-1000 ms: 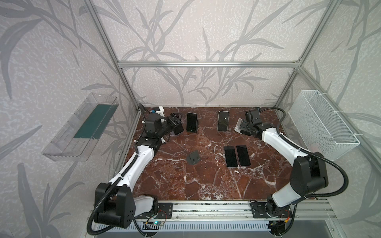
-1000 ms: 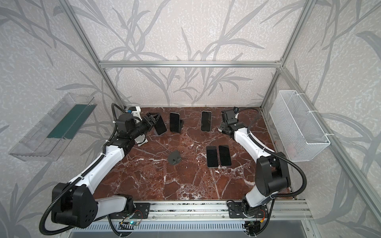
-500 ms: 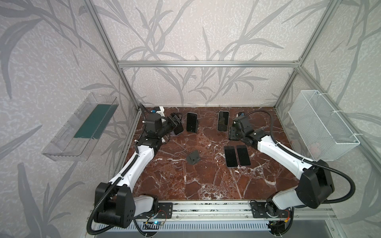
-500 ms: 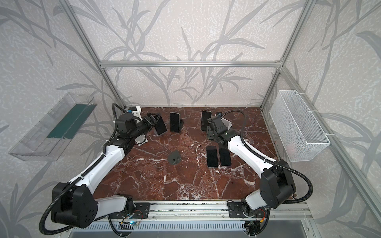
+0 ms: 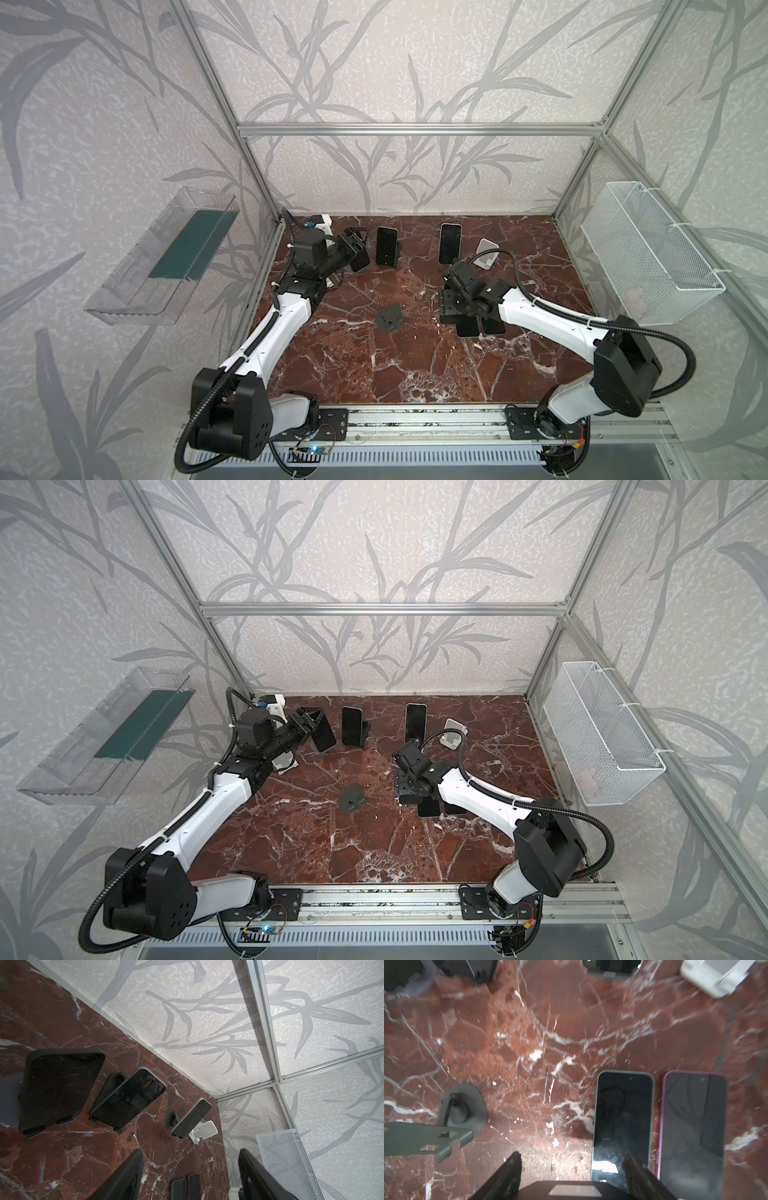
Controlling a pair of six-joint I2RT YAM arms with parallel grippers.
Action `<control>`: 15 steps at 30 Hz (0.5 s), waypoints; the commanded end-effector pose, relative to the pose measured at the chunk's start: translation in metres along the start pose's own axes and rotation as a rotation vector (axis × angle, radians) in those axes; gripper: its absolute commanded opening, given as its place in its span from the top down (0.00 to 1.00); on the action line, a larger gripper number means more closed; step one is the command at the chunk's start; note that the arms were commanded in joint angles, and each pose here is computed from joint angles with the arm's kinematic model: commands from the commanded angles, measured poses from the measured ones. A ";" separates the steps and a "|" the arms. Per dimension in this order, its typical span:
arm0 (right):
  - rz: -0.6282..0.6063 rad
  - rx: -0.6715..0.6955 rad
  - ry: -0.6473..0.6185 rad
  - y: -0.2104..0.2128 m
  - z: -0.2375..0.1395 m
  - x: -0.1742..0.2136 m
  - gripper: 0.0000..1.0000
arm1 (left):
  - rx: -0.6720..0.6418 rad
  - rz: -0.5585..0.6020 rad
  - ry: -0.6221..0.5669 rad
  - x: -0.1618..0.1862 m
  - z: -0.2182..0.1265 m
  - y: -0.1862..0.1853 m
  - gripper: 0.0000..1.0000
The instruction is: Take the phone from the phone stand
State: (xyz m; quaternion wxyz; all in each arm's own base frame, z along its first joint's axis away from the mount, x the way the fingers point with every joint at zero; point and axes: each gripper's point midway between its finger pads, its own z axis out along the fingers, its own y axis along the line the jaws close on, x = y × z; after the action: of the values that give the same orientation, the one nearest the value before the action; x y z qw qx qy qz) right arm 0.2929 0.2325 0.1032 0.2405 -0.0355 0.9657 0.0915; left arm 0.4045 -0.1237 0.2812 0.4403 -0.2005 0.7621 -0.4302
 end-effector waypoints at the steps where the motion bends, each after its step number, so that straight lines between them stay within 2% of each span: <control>1: 0.002 -0.062 0.058 0.018 0.009 0.015 0.32 | 0.028 0.007 -0.012 -0.002 -0.003 -0.009 0.27; 15: -0.032 -0.076 0.173 0.035 0.045 0.035 0.32 | 0.021 0.002 -0.003 0.000 0.000 -0.005 0.27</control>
State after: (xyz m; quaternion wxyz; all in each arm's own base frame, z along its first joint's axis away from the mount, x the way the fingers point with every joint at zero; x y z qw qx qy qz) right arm 0.2739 0.2650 0.0550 0.1588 -0.0672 0.9788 0.1106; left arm 0.4044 -0.1244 0.2811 0.4393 -0.2009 0.7620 -0.4313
